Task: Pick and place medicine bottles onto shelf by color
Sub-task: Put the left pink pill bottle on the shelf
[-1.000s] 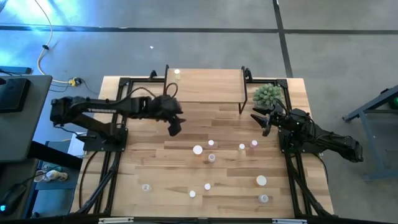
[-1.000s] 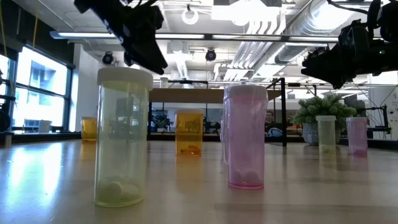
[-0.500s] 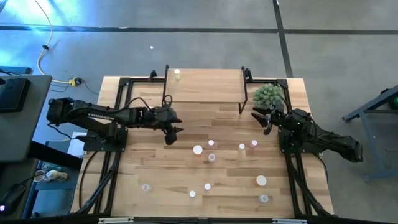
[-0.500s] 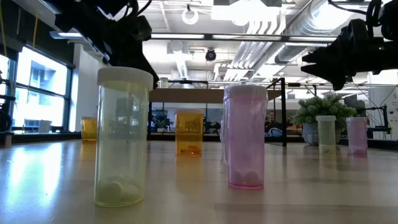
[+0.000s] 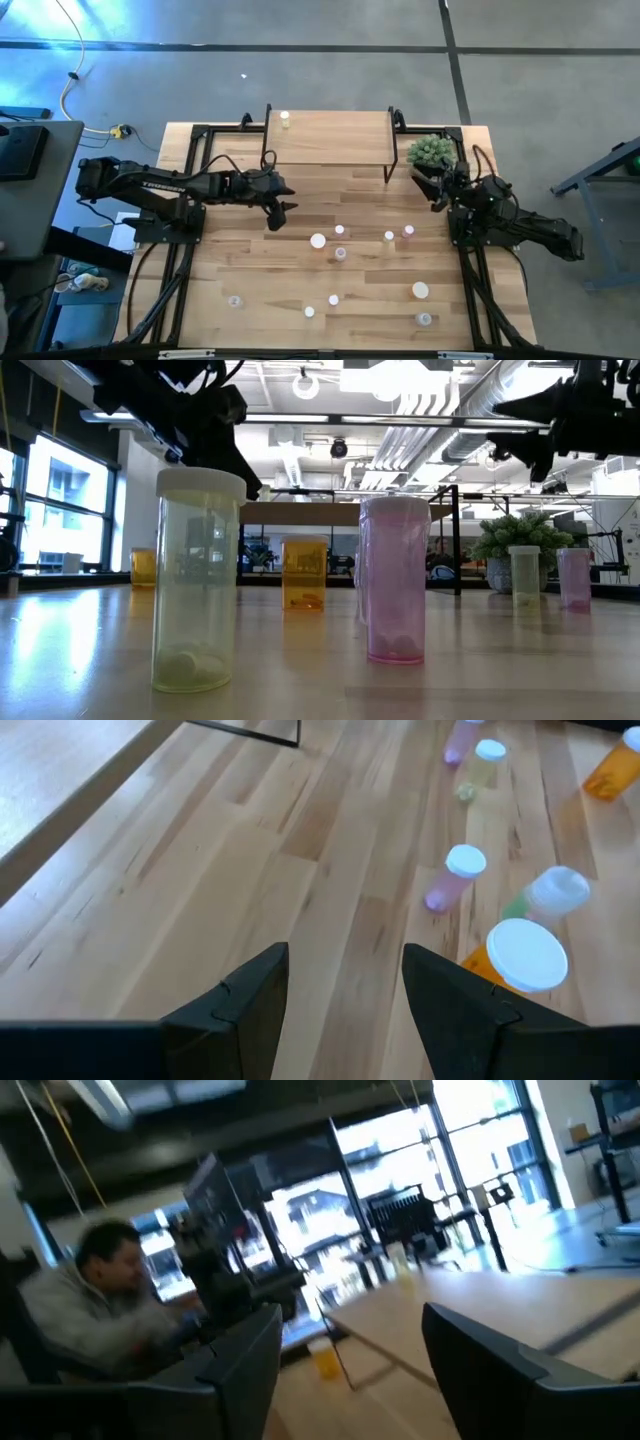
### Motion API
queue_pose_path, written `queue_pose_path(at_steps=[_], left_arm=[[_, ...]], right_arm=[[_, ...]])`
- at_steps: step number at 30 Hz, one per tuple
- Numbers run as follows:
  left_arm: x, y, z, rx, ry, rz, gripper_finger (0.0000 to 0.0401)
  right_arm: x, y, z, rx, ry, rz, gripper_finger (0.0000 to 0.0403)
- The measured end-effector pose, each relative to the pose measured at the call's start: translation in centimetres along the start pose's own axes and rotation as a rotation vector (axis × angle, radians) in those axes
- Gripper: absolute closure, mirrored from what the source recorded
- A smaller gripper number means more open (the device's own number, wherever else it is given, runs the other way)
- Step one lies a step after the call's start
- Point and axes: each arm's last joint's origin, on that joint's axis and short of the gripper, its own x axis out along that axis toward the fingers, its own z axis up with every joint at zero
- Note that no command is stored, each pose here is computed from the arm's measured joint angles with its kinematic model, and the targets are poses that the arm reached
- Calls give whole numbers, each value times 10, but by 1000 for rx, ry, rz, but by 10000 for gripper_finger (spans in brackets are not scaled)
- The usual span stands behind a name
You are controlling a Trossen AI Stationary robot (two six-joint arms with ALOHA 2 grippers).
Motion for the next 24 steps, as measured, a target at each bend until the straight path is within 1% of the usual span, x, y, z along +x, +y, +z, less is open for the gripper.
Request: queue_pose_path(at_steps=[5,10,13,17,20,24], left_arm=[[0,0,0,0,0,0,215],[0,0,0,0,0,0,215],[0,0,0,0,-1,0,215],[0,0,0,-1,-1,0,215],[0,0,0,0,-1,0,215],[0,0,0,0,-1,0,215]], right_arm=[[5,7,16,17,-1,30,163],[22,16,32,-60,84,78,162],[38,18,36,-108,178,71,162],[61,19,34,-117,353,86,162],[80,21,29,-118,453,135,162],[101,31,19,-167,546,211,162]])
